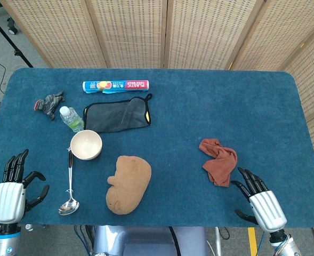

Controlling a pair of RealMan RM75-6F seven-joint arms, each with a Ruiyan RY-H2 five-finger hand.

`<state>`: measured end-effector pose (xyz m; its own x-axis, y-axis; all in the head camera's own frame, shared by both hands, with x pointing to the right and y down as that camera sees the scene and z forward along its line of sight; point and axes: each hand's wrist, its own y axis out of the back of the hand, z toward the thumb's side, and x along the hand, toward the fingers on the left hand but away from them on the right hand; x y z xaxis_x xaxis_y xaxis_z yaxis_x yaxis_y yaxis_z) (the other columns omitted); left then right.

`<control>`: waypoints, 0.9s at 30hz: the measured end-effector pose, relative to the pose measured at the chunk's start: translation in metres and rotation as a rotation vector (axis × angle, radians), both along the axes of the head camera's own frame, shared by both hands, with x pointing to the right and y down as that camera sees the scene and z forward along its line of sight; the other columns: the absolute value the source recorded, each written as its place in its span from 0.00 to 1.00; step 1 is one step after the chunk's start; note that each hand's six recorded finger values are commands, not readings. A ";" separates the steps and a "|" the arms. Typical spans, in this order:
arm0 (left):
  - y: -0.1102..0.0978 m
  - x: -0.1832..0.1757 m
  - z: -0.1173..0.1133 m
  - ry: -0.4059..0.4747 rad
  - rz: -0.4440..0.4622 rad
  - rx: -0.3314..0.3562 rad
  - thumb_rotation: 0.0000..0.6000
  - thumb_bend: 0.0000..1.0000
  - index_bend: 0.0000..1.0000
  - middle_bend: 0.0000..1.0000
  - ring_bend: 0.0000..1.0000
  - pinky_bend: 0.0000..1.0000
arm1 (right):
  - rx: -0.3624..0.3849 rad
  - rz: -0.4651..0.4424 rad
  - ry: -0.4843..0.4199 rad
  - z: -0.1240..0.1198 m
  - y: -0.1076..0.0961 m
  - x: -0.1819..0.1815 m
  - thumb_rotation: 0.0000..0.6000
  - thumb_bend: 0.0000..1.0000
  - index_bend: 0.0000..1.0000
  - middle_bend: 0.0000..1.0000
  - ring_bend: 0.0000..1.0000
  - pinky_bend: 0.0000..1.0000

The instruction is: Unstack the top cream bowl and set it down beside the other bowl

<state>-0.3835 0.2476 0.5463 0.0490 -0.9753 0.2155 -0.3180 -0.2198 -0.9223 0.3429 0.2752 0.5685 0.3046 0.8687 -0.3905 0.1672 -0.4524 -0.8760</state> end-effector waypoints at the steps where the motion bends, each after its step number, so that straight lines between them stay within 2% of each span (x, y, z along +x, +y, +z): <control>1: 0.000 0.000 0.000 -0.001 0.001 -0.001 1.00 0.26 0.56 0.05 0.00 0.04 | 0.001 0.000 -0.001 0.000 0.000 0.000 1.00 0.16 0.22 0.00 0.00 0.15; 10: 0.001 0.002 -0.004 -0.005 0.010 0.014 1.00 0.26 0.56 0.05 0.00 0.04 | 0.011 -0.003 -0.018 -0.006 0.000 -0.001 1.00 0.16 0.22 0.00 0.00 0.15; 27: 0.002 0.003 -0.003 0.001 0.014 0.001 1.00 0.26 0.56 0.05 0.00 0.04 | 0.015 -0.003 -0.014 -0.006 0.000 0.000 1.00 0.16 0.22 0.00 0.00 0.15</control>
<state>-0.3803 0.2499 0.5431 0.0625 -0.9746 0.2149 -0.3163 -0.2235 -0.9220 0.3432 0.2754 0.5626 0.3124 0.8735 -0.3734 0.1783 -0.4400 -0.8801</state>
